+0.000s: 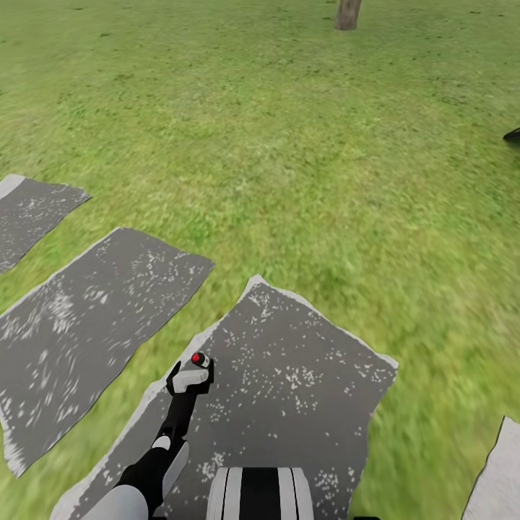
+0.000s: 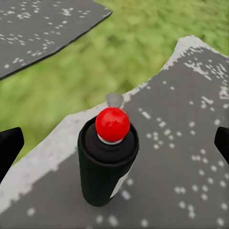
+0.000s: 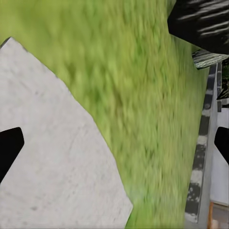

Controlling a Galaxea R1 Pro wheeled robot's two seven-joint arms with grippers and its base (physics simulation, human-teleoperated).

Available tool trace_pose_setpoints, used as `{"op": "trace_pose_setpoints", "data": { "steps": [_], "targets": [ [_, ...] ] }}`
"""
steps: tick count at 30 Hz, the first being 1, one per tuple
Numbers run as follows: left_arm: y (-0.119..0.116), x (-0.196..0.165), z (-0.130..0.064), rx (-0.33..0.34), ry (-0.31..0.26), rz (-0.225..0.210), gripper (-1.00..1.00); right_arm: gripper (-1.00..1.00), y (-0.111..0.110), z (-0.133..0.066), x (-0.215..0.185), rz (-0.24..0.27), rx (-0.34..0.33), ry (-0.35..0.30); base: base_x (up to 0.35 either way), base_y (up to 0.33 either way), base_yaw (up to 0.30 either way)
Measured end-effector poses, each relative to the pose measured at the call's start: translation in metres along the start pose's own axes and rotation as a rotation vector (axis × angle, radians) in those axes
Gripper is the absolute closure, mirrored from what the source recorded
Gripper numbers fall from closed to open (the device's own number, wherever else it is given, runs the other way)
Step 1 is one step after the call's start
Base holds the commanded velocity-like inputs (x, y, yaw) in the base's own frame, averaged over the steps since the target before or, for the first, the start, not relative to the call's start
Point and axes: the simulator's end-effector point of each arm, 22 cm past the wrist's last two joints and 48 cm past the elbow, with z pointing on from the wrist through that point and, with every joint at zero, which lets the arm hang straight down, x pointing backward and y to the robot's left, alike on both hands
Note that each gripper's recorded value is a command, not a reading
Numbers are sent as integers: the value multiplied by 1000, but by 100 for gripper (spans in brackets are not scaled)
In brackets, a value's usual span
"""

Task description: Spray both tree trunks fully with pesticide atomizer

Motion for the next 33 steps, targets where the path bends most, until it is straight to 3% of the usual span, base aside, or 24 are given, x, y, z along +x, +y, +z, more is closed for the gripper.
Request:
{"op": "trace_pose_setpoints", "data": {
  "steps": [33],
  "targets": [
    [2, 20, -1, -4, 31, -2, -100, -100, 7, 2, 10, -27, -6, 16, 20, 0, 0]
  ]
}}
